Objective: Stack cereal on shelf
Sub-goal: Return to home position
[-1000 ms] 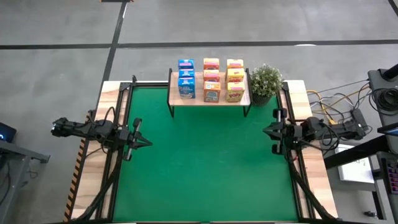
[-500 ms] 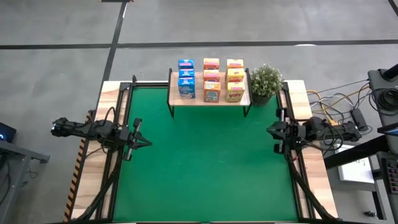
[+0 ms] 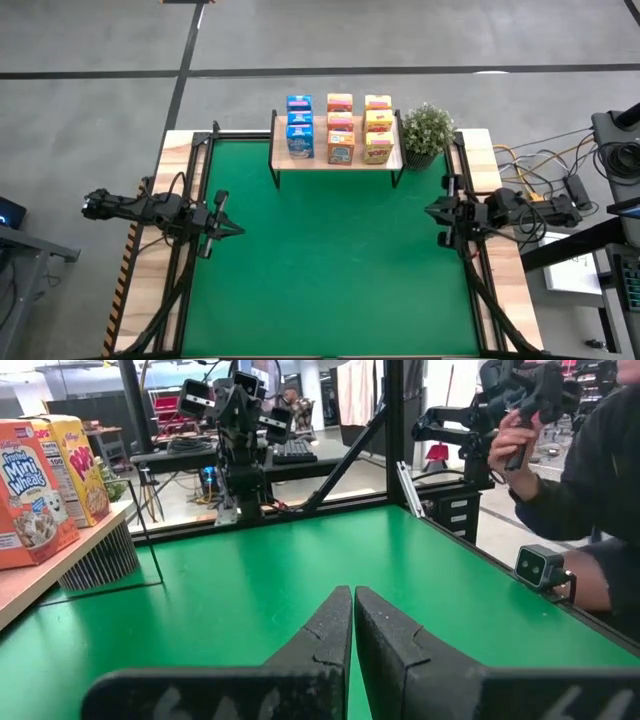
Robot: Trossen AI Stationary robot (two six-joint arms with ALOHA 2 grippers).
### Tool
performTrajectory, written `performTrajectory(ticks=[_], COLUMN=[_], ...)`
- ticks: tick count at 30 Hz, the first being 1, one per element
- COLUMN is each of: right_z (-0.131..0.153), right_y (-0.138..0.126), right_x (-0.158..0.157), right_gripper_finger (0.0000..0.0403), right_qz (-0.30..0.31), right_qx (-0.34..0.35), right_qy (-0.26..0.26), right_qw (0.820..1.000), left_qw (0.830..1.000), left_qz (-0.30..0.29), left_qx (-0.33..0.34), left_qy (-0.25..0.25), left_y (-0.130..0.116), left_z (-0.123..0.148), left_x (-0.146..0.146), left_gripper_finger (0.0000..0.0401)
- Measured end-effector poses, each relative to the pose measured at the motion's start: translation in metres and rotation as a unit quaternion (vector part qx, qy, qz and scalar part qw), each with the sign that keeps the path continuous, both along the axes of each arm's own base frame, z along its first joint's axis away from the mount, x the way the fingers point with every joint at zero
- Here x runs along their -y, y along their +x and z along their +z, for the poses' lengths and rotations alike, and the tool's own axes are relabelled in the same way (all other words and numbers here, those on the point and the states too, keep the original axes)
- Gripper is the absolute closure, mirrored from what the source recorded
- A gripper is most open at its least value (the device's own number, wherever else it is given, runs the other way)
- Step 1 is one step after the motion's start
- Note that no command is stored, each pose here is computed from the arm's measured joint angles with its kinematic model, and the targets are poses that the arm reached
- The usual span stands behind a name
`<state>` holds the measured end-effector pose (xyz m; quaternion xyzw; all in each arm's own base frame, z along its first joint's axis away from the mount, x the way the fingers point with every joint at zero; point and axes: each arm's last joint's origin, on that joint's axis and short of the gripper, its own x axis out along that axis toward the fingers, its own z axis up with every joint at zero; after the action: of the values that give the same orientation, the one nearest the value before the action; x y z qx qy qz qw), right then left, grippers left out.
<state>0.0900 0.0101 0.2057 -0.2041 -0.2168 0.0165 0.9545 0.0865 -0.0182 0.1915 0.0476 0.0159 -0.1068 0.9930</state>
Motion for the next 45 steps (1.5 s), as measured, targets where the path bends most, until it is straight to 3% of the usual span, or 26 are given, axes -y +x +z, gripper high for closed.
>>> performTrajectory(ticks=[45], right_z=[-0.0016], right_y=[0.002], right_x=[-0.0002], right_gripper_finger=[0.0394], right_qz=[0.0], right_qx=[-0.011], right_qy=[-0.001], right_qw=[1.0], left_qw=[1.0], left_qz=[0.0], left_qx=[0.0], left_qy=[0.0], left_y=[0.0], left_z=[0.0], left_x=[0.0], left_gripper_finger=[0.0401])
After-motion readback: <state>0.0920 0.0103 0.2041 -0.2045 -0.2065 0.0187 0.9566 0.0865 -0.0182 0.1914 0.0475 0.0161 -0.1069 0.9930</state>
